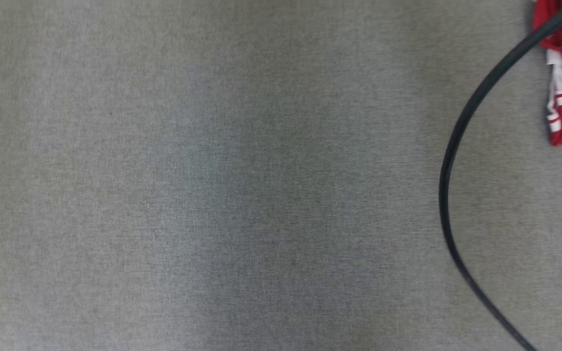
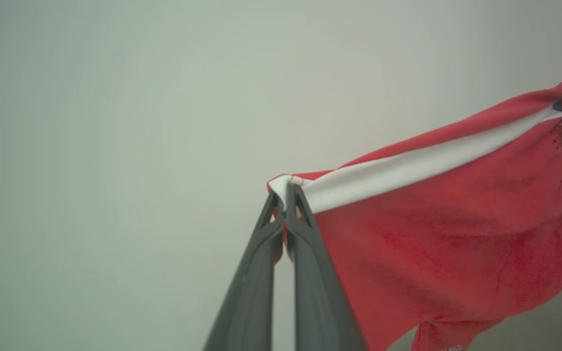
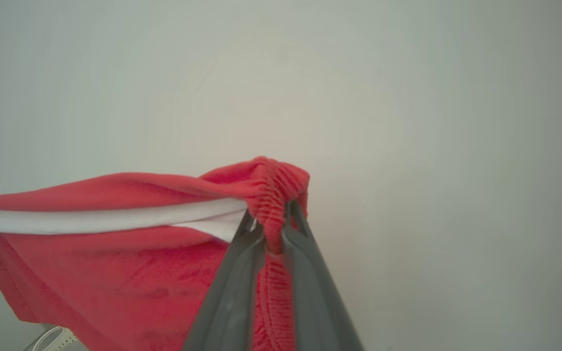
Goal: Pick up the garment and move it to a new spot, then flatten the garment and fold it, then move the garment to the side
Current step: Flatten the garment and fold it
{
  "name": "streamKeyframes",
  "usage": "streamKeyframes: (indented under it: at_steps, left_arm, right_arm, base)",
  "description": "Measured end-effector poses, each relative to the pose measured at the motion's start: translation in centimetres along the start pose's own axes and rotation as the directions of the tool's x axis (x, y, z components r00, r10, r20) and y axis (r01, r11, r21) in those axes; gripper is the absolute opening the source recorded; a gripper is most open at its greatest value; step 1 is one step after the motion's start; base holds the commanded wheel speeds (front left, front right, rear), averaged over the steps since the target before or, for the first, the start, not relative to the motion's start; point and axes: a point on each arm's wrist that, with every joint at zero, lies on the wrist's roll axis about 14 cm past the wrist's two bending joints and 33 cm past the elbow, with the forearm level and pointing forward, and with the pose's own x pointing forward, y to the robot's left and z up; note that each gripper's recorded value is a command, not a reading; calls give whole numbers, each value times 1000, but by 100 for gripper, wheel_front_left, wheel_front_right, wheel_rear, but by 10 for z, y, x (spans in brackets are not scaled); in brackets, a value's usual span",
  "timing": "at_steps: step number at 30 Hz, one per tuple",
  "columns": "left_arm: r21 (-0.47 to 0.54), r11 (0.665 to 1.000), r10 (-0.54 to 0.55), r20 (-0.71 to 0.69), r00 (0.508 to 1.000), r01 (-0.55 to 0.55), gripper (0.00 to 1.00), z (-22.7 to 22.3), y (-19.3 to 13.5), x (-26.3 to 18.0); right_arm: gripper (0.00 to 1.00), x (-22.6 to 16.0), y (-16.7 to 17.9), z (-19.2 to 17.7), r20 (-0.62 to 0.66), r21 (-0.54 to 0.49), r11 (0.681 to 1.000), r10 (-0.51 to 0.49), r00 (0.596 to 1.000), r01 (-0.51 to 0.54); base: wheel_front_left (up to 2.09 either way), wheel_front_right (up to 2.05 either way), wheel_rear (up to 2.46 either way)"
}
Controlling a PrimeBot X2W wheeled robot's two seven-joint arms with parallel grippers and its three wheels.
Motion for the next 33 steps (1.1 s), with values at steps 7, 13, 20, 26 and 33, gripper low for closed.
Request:
streamKeyframes:
  at_steps: [7,13,20,26,33]
  left_arm:
    - [13,1000,-7,22,1000,6,0,-11,-4,12]
    - [11,999,-38,-34,999,38,0,-54,-16,-2]
    - [-41,998,-39,-59,998,37,0,-77,-25,-31]
    - [-114,993,-42,-80,996,33,0,-84,-41,-63]
    - [-242,970,-28,-80,996,8,0,-77,-69,-108]
  right_arm:
    - [0,18,15,-22,38,-52,997,51,998,-49]
    - [0,17,25,-74,-25,-49,994,96,995,-97]
    - [0,-7,42,-114,-89,28,988,152,984,-150]
    - [0,-42,49,-132,-127,87,982,178,976,-168]
    - [0,-99,64,-146,-156,195,965,206,966,-174]
  base:
    - [0,0,0]
    - [0,0,0]
    - [0,0,0]
    - [0,0,0]
    - [0,0,0]
